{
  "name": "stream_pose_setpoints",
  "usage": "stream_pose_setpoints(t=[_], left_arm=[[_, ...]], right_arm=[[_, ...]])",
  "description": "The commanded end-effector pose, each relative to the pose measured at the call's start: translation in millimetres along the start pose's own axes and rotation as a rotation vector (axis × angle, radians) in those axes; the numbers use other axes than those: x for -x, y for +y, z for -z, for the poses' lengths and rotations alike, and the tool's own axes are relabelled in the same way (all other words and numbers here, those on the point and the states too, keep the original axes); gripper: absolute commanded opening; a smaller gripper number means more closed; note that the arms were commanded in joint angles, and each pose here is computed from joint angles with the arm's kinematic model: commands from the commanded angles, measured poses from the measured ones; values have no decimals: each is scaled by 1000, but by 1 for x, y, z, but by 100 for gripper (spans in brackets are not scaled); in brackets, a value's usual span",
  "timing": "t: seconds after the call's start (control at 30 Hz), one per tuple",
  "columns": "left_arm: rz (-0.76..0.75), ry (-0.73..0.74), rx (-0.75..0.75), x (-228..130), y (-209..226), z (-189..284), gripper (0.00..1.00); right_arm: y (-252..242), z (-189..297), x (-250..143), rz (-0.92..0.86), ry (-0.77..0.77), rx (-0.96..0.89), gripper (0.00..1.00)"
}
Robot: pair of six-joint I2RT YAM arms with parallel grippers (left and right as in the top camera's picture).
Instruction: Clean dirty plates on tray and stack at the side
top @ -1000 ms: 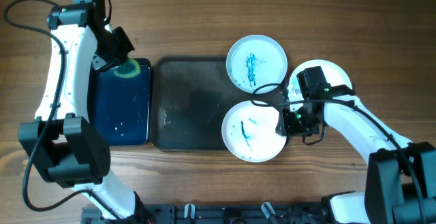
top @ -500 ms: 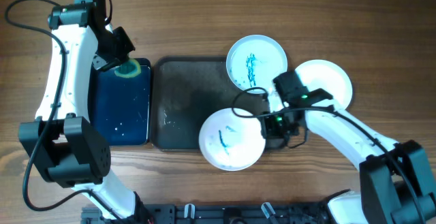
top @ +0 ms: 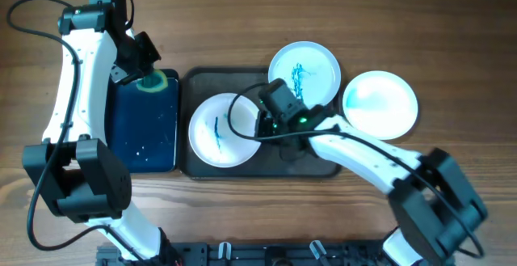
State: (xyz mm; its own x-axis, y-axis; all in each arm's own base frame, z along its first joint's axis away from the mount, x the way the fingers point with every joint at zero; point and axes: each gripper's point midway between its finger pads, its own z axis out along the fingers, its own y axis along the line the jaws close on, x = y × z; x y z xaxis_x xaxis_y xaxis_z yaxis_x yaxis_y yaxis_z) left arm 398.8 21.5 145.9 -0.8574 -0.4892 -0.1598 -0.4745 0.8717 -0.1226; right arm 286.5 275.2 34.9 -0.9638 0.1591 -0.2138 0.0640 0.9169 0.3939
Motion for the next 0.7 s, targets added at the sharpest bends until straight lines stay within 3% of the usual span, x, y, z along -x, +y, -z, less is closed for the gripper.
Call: stream_pose_setpoints(t=[0.0, 0.03, 0.13, 0.27, 0.4, 0.47, 0.5, 0.53, 0.67], left_arm=[[-3, -14, -21, 1, -5, 7, 4], [-3, -14, -20, 1, -5, 7, 4], [-3, -14, -21, 1, -5, 7, 4], [-3, -5, -17, -1, -4, 7, 4], [-1, 26, -2, -7, -1, 4, 4], [0, 53, -1, -13, 0, -1, 4], [0, 73, -15, -18, -2, -4, 4], [-1, 108, -47, -25, -8, -11, 4], [-44, 207, -116, -61, -29, -40, 4]], right_arm=[[3, -9, 6, -39, -23, -19, 12], [6, -9, 7, -11, -25, -15, 23], [8, -12, 12, 94, 19, -43, 43], [5, -30, 14, 213, 129, -139, 45], [11, -43, 7, 246, 187, -106, 38], [11, -44, 8, 244, 185, -100, 29], [11, -44, 9, 242, 183, -100, 21], [12, -45, 9, 230, 181, -99, 4], [12, -47, 9, 154, 178, -102, 4]])
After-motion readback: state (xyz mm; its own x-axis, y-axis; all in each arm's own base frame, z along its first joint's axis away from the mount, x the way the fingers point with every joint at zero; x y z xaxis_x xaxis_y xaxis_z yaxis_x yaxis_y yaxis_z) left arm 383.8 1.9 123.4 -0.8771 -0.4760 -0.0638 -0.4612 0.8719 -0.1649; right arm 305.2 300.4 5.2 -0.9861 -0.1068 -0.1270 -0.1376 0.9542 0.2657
